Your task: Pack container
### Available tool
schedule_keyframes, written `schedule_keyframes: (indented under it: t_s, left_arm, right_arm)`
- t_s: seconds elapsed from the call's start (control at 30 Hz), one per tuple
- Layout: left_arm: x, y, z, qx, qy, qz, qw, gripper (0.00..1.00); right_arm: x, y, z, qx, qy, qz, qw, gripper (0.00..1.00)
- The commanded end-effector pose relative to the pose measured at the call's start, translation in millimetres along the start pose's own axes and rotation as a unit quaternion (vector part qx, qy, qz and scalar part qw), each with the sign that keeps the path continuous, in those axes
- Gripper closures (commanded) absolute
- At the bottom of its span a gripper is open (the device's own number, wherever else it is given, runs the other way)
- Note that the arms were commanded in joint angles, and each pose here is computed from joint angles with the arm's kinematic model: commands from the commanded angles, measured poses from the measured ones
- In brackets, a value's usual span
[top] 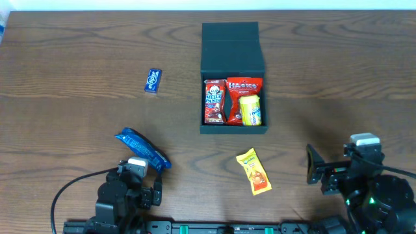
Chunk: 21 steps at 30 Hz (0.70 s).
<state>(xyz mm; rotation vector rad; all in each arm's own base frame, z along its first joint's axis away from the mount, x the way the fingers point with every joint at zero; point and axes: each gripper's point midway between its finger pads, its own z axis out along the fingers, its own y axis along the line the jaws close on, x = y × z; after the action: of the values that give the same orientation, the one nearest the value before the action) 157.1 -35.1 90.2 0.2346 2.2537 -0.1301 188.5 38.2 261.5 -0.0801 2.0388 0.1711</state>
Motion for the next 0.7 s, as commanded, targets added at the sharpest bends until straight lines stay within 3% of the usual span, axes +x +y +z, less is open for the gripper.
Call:
schedule_keyframes:
  t_s: [0.0,0.47,0.67]
  left_arm:
    - [18,0,9,0.001,0.029,-0.005,1.000,0.05]
    - [6,10,9,-0.028,0.003,0.003,1.000,0.05]
    - [-6,-13,8,0.040,-0.021,-0.001,0.999,0.05]
  right_arm:
    - [3,1,1,-0.003,0.006,0.016,1.000,0.01]
    - [26,-3,0,0.005,0.052,0.014,0.999,0.01]
    - [33,-4,-1,0.008,0.067,0.013,0.998,0.01]
